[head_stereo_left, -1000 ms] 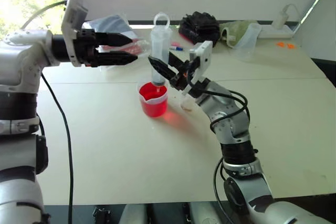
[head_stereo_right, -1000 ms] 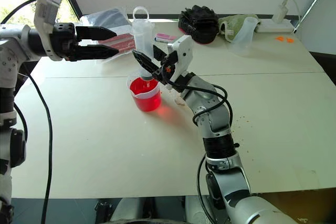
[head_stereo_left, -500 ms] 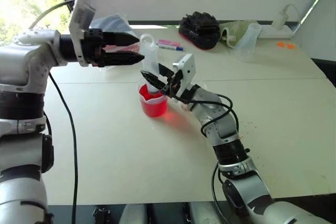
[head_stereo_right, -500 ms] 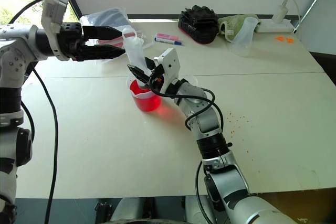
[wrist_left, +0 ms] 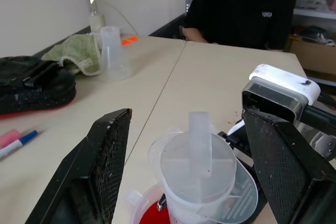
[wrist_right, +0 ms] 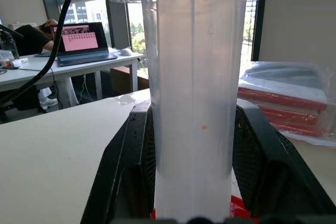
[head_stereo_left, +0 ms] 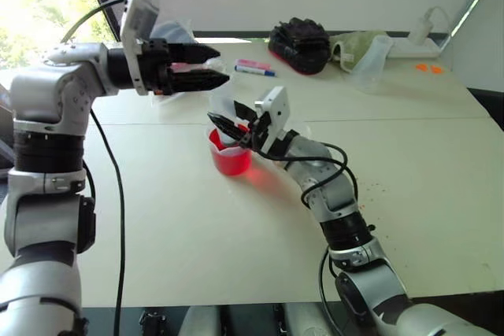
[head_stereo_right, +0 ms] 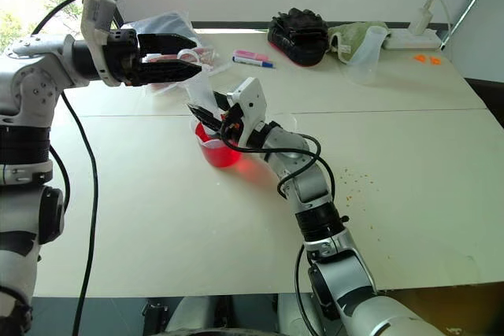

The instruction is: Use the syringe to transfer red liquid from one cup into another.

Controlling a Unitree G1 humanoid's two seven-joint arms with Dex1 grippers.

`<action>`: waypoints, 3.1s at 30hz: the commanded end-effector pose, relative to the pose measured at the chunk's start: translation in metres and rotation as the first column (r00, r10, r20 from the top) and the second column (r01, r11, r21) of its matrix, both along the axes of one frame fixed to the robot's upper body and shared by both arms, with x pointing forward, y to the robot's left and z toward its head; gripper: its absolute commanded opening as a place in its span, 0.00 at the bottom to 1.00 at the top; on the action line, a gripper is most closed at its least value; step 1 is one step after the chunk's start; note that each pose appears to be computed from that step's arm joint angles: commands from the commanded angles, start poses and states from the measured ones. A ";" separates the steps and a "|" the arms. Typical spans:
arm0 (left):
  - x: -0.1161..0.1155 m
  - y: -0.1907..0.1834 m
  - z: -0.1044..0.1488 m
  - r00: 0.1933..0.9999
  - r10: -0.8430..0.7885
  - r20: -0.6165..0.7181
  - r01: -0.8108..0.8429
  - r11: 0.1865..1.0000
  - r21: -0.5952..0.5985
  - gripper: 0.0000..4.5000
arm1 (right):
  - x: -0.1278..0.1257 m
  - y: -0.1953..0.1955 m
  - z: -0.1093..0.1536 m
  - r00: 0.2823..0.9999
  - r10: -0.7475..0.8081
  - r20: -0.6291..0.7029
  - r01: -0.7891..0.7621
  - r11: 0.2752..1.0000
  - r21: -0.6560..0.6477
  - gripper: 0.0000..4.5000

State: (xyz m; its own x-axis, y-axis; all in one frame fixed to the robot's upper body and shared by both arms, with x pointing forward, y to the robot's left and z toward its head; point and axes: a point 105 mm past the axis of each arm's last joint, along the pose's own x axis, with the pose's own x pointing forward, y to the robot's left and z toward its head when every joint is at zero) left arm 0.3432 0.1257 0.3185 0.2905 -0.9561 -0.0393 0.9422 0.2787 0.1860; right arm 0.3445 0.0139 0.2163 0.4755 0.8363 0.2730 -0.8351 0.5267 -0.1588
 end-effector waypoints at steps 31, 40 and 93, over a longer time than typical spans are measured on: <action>-0.002 0.002 0.019 0.997 0.038 0.067 -0.037 0.999 -0.014 0.01 | -0.010 0.004 0.011 0.999 0.032 0.037 -0.033 0.999 0.019 0.31; 0.002 0.002 0.026 0.994 0.056 0.090 -0.053 0.998 -0.033 0.01 | -0.010 0.009 0.002 0.999 0.039 0.001 -0.039 0.999 0.018 0.31; 0.011 0.002 0.059 0.980 0.104 0.168 -0.083 0.989 -0.125 0.01 | -0.014 0.014 -0.014 0.997 0.048 -0.055 -0.048 0.999 0.005 0.31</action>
State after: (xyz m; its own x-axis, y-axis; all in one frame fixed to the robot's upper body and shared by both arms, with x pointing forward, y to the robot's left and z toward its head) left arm 0.3628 0.1167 0.3294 0.3184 -0.9480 0.0005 0.9364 0.3146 0.1552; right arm 0.3497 0.0083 0.2049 0.5393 0.7998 0.2637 -0.8137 0.5756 -0.0817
